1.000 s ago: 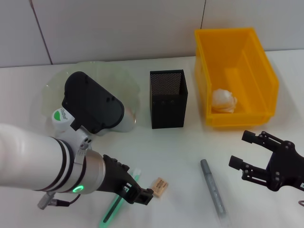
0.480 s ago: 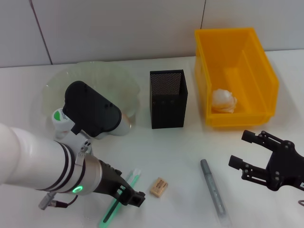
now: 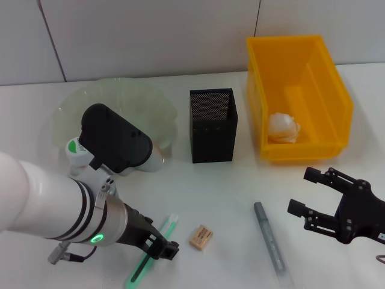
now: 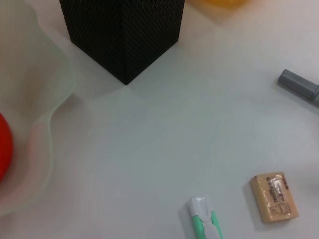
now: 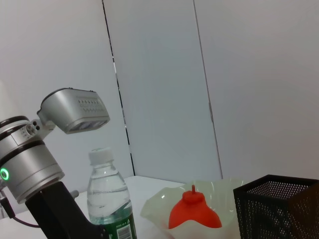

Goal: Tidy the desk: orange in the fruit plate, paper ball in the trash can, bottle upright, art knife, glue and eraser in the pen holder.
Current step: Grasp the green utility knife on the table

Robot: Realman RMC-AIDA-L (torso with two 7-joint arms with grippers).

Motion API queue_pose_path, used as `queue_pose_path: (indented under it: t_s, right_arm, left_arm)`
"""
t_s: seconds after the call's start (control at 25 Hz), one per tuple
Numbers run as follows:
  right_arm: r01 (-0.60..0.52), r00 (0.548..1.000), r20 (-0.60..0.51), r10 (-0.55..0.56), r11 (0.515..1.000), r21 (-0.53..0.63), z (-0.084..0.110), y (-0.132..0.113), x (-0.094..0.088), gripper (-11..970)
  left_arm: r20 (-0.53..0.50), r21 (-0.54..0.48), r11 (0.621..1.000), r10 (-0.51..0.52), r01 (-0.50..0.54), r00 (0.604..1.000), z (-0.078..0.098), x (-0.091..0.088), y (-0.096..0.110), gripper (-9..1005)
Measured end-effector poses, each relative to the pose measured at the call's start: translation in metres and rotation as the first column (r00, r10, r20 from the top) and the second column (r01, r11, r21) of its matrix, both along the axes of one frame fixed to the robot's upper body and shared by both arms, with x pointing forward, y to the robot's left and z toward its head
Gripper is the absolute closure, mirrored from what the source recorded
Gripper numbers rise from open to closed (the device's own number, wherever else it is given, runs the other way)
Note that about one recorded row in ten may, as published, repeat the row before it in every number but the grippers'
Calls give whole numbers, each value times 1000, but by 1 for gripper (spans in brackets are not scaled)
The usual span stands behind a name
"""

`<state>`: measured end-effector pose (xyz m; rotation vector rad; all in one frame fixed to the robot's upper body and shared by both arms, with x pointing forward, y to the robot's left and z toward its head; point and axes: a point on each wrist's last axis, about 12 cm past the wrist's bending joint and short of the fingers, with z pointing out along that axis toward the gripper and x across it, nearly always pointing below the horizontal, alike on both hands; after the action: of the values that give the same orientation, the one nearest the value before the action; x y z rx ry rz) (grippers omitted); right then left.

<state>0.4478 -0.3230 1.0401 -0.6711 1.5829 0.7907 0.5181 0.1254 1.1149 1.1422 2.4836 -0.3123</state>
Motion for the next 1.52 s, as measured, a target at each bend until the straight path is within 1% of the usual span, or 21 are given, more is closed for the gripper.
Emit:
queue_pose_path:
  t_s: [0.12, 0.32, 0.56, 0.96, 1.2, 1.28, 1.52]
  right_arm:
    - [-1, 1000, 0, 1, 1000, 0, 0, 0, 0, 149]
    - [-1, 1000, 0, 1, 1000, -1, 0, 0, 0, 149]
    - [-1, 1000, 0, 1, 1000, -1, 0, 0, 0, 149]
    - [-2, 1000, 0, 2, 1000, -1, 0, 0, 0, 149]
    - [-2, 1000, -2, 2, 1000, -1, 0, 0, 0, 149]
    - [-1, 1000, -2, 1, 1000, -1, 0, 0, 0, 149]
    - [-2, 1000, -4, 2, 1000, -1, -1, 0, -1, 149]
  left_arm:
    - [-2, 4, 1000, -1, 1, 1000, -1, 1, 0, 270]
    - [-13, 16, 1000, -1, 1, 1000, -4, 2, 1, 371]
    - [-16, 21, 1000, -3, 4, 1000, -4, 2, 0, 370]
    - [-25, 38, 999, -21, 22, 999, -3, 1, -2, 426]
    - [-25, 38, 999, -19, 20, 1000, -3, 3, -2, 629]
    - [-25, 38, 999, -19, 20, 999, -3, 2, -2, 621]
    - [-32, 43, 999, -15, 16, 999, -4, 3, -1, 644]
